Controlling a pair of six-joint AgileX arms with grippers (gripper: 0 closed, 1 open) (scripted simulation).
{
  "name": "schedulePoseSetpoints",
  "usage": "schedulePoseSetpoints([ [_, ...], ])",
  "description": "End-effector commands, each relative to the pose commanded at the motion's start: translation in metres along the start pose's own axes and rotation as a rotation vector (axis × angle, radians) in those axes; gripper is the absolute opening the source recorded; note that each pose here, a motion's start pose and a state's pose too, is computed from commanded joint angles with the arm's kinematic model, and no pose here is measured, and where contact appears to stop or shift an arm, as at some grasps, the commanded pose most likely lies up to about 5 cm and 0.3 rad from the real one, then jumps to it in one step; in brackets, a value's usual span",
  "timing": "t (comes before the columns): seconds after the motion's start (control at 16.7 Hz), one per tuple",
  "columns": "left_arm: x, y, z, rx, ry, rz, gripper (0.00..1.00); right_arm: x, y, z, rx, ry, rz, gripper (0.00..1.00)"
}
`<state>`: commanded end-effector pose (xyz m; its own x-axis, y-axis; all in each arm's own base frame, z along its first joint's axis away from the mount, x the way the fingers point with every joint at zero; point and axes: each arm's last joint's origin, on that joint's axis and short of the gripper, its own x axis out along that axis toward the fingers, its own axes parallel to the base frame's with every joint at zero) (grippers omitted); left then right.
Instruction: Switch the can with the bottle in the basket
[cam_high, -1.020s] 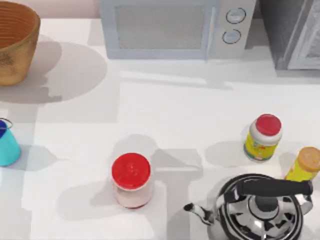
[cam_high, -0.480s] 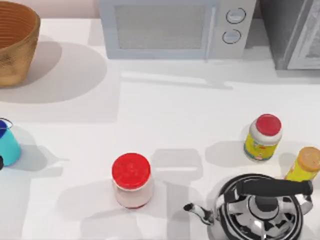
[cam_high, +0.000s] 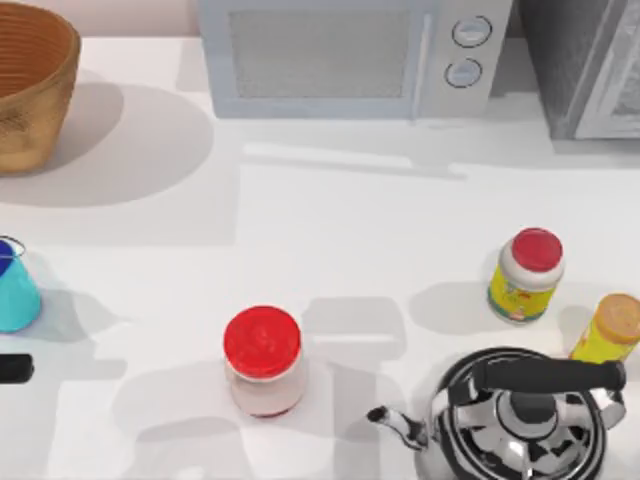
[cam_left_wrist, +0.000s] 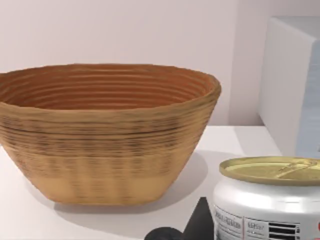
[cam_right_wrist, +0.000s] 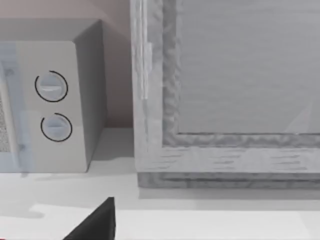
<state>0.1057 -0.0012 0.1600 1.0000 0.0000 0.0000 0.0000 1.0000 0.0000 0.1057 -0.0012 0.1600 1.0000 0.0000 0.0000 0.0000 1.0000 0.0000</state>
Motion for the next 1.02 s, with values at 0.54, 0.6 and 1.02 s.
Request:
schedulePoseSetpoints([
  [0.54, 0.011, -0.004, 0.025, -0.002, 0.010, -0.091, 0.00, 0.000, 0.000, 0.000, 0.000, 0.000, 0.000, 1.00],
  [0.6, 0.015, -0.006, 0.033, -0.004, 0.010, -0.128, 0.00, 0.000, 0.000, 0.000, 0.000, 0.000, 0.000, 1.00],
  [1.02, 0.092, -0.035, 0.083, -0.014, 0.022, -0.524, 0.00, 0.000, 0.000, 0.000, 0.000, 0.000, 0.000, 1.00],
])
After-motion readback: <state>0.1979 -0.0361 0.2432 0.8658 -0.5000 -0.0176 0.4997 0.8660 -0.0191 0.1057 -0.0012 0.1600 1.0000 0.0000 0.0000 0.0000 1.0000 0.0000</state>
